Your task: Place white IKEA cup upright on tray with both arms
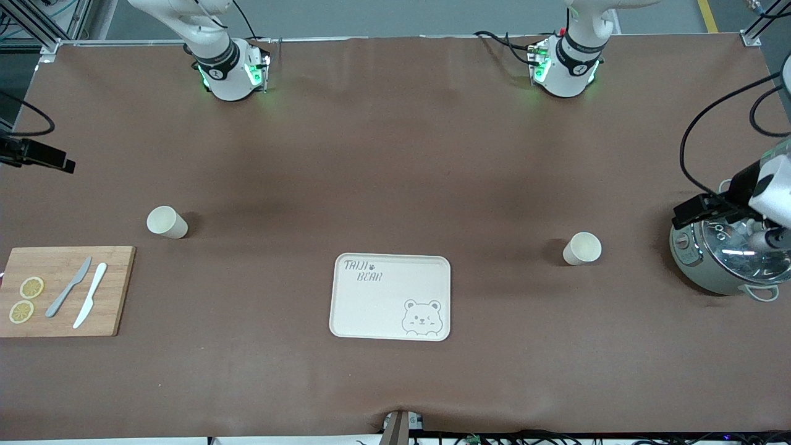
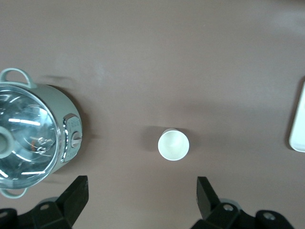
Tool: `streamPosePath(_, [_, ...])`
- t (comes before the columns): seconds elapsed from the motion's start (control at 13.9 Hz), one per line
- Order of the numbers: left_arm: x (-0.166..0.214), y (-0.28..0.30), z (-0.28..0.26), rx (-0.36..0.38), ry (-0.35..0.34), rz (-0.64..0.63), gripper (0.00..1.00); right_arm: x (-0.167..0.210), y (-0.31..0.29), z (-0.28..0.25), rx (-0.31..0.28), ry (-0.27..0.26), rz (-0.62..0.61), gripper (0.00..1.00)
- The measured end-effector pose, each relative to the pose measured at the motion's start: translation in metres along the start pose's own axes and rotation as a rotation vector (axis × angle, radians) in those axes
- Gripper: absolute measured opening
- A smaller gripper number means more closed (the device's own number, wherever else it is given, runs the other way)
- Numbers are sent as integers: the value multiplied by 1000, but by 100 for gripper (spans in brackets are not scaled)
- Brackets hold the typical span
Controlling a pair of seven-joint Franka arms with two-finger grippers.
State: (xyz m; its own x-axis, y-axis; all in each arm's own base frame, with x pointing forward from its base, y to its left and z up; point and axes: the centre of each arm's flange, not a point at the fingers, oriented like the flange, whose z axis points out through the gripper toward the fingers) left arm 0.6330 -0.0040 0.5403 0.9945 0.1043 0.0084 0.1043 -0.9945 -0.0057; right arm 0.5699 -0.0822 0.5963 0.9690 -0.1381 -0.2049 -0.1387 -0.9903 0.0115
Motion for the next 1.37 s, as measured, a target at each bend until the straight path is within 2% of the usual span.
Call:
streamPosePath(0.22, [16,1,56,0,-23,0,100,20,21,38,3,-77,30,100])
streamPosePath(0.36, [17,2,96,-3,-15,0,100,35,31,68,6,-78,45,100])
streamPosePath(0.72, [-11,3,196,-6,-9,8,94,54,59,174,14,-31,90,100])
streamPosePath(0.93, [-30,3,231,-6,-22,10,89,51,74,231,18,14,116,100])
streamPosePath(1.01, [-34,3,238,-7,-20,12,83,48,74,248,18,20,117,100])
streamPosePath(1.08, [-39,3,245,-8,-14,13,83,44,72,263,20,25,117,100])
streamPosePath(1.15, [-42,3,251,-8,-12,13,77,41,71,275,22,34,119,100])
streamPosePath(1.22, [-46,3,256,-8,-15,13,77,37,71,289,25,48,122,100])
streamPosePath(1.37, [-50,3,264,-7,-27,14,61,28,69,317,35,88,135,100])
